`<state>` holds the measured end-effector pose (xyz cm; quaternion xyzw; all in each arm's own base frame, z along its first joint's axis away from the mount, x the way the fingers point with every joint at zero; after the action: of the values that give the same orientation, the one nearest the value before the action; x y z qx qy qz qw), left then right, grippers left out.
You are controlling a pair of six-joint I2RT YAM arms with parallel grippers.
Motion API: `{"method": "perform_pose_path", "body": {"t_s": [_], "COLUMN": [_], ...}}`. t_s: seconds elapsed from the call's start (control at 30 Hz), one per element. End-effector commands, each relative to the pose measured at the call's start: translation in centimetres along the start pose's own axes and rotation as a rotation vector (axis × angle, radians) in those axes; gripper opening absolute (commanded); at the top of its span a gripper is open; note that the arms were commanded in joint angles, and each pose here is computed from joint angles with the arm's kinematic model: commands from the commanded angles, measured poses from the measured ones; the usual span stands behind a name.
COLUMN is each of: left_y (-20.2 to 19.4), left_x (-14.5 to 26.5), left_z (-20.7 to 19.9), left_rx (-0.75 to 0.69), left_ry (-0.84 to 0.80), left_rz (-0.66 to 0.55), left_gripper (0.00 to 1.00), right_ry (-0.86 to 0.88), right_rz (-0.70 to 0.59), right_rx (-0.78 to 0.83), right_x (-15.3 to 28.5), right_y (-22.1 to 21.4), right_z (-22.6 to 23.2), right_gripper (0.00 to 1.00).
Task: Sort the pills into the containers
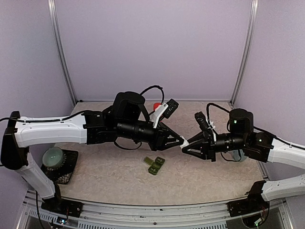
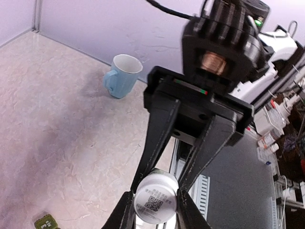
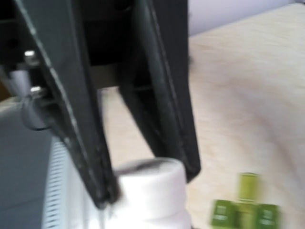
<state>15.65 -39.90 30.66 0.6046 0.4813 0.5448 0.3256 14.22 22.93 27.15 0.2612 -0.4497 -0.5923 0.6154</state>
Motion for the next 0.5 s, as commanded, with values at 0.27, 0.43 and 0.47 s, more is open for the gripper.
{"method": "perform_pose_path", "body": {"t_s": [0.27, 0.43, 0.47], "left_y": [1.7, 3.4, 3.7], "left_x": [0.6, 1.8, 1.9], "left_z": [-0.6, -0.5, -0.4], "left_rx": [0.125, 0.020, 0.008], "left_ry": [-0.024, -0.002, 0.009], "left_rz": [-0.090, -0.157, -0.165], "left_gripper": [0.48, 0.91, 0.97], "right_ry": [-0.341, -0.201, -0.166], "right_rz": [-0.131, -0.083, -0.072], "right_rx": [0.014, 0.001, -0.003], "right_x": [2.3, 1.3, 1.1], "right_y": [1.7, 1.1, 0.9], "right_z": [-1.5, -0.7, -0.5], "right_gripper": [0.16, 0.15, 0.15]}}
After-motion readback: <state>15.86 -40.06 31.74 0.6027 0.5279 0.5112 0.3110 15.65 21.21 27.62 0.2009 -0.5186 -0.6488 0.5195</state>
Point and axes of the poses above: each gripper's point midway between its finger pads, its own x axis back along the fingers, its own z axis along the line the jaws close on, y = z × x, the point moved 8 cm from there along x, back along the fingers, and after that the axes turned 12 degrees about -x, right-handed, at the moved point
